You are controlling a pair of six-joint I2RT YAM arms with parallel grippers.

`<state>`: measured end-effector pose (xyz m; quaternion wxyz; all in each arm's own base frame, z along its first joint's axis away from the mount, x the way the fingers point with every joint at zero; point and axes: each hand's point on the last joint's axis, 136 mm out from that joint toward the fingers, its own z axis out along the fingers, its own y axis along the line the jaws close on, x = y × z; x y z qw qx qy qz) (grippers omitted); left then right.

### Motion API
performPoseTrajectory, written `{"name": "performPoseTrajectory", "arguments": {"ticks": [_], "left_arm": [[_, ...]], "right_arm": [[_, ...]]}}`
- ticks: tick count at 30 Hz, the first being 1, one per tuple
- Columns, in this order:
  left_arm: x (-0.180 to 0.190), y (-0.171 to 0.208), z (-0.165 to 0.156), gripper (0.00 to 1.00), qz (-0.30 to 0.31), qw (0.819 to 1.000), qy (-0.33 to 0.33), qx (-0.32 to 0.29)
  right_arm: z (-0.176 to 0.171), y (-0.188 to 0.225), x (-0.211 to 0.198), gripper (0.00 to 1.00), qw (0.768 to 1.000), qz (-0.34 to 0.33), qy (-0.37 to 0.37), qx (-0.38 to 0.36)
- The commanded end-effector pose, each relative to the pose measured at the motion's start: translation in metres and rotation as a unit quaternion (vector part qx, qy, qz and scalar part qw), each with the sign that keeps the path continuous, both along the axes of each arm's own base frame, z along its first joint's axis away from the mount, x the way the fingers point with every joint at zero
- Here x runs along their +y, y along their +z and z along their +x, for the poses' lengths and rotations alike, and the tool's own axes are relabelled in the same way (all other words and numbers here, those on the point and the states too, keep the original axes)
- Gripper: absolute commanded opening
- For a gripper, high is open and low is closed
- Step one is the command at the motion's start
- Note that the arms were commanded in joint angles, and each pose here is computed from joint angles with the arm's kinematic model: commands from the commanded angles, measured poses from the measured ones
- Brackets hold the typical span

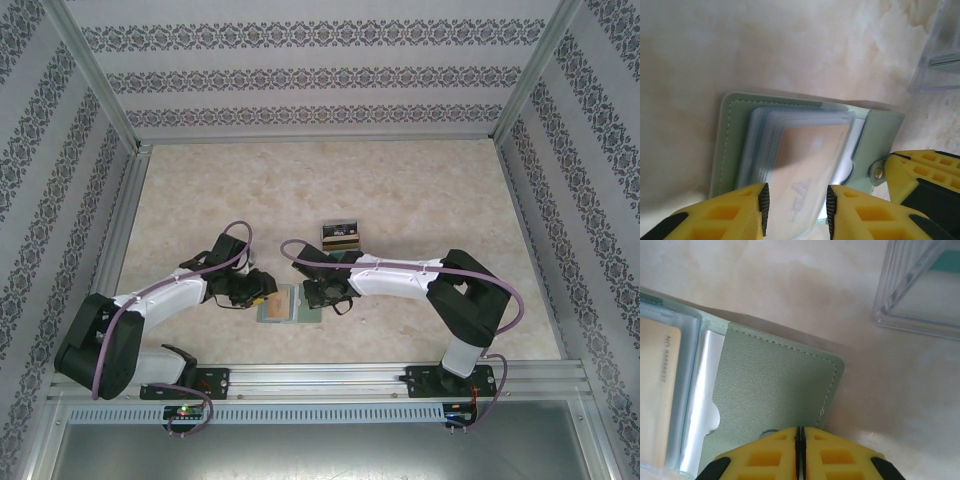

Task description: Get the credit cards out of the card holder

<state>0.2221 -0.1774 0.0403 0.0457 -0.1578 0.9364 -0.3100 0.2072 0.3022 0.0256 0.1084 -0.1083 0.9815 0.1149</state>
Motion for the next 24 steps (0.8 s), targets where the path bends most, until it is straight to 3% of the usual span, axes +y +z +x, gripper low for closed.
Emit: {"name": "performPoseTrajectory", "arguments": {"ticks": [1, 8, 24], "left_arm": [[0.002, -0.005, -0.002, 0.37, 0.03, 0.999, -0.012, -0.004], [0.005, -0.008, -0.004, 0.37, 0.05, 0.999, -0.015, -0.007], [-0.024, 0.01, 0.003, 0.43, -0.038, 0.998, -0.035, -0.034]], "right_arm": [[-0.003, -0.006, -0.005, 0.14, 1.0, -0.006, -0.007, 0.008], [-0.003, -0.008, -0.005, 0.14, 1.0, -0.005, -0.008, 0.011], [-0.004, -0.01, -0.004, 0.14, 1.0, -0.003, -0.008, 0.014]]}}
